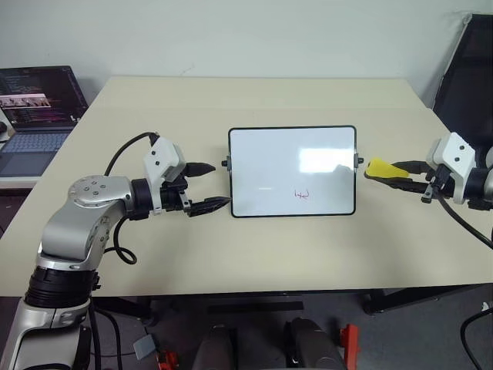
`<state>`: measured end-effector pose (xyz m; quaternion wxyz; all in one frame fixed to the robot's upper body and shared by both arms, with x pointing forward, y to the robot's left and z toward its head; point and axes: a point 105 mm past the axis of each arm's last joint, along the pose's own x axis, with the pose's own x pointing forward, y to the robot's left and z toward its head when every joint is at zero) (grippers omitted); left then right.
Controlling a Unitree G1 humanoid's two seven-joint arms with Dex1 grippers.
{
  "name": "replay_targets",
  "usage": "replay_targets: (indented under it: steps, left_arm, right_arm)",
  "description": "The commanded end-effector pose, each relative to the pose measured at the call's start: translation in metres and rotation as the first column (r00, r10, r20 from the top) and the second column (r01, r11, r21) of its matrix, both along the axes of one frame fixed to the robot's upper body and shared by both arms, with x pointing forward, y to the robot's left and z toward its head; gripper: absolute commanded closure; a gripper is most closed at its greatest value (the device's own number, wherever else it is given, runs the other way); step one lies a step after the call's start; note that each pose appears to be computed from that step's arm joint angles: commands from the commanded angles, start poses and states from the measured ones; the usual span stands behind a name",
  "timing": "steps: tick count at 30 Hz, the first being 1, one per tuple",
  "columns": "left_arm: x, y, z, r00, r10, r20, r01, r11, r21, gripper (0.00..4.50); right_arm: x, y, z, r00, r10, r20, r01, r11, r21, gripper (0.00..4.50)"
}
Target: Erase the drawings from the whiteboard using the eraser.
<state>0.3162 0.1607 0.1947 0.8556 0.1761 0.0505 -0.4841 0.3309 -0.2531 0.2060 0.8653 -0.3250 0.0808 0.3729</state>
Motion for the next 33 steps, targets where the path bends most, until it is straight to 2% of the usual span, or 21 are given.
replay_targets:
  steps: [1,3,6,9,14,20,22,29,33]
  left_arm:
    - [-0.002,-0.001,0.01,0.999,-0.008,0.044,0.008,1.0,0.001,0.0]
    - [-0.001,-0.001,0.01,0.999,-0.008,0.043,0.008,1.0,0.002,0.0]
    - [-0.001,-0.001,0.009,0.999,-0.01,0.042,0.01,1.0,0.005,0.0]
    - [0.0,-0.005,0.008,0.999,-0.016,0.041,0.016,1.0,0.003,0.0]
    - [-0.002,-0.006,0.005,0.999,-0.022,0.033,0.022,1.0,-0.004,0.0]
    - [-0.002,-0.006,0.005,0.999,-0.023,0.032,0.023,1.0,0.0,0.0]
    - [-0.002,-0.005,0.005,0.999,-0.023,0.032,0.024,1.0,0.0,0.0]
    - [-0.003,-0.005,0.004,0.999,-0.022,0.03,0.022,1.0,-0.002,0.0]
    - [-0.004,-0.004,0.004,0.999,-0.017,0.032,0.017,1.0,-0.002,0.0]
  right_arm:
    - [0.002,0.006,0.02,0.997,0.023,0.078,-0.023,1.0,0.0,3.41]
    - [0.007,0.016,0.024,0.992,0.035,0.125,-0.041,0.998,0.042,3.41]
    - [0.02,0.045,0.035,0.971,0.031,0.236,-0.077,0.979,0.188,3.41]
    - [0.033,0.071,0.023,0.958,-0.006,0.288,-0.071,0.964,0.255,3.41]
    - [0.046,0.095,-0.014,0.946,-0.033,0.321,-0.032,0.98,0.194,3.41]
    - [0.059,0.098,-0.044,0.945,-0.079,0.317,0.032,0.988,0.15,3.41]
    - [0.061,0.1,-0.065,0.955,-0.063,0.29,0.039,0.995,0.09,3.41]
    - [0.047,0.124,-0.124,0.987,0.066,0.145,-0.064,0.998,-0.013,3.41]
    - [0.032,0.142,-0.145,0.989,0.139,0.057,-0.139,0.99,-0.002,3.41]
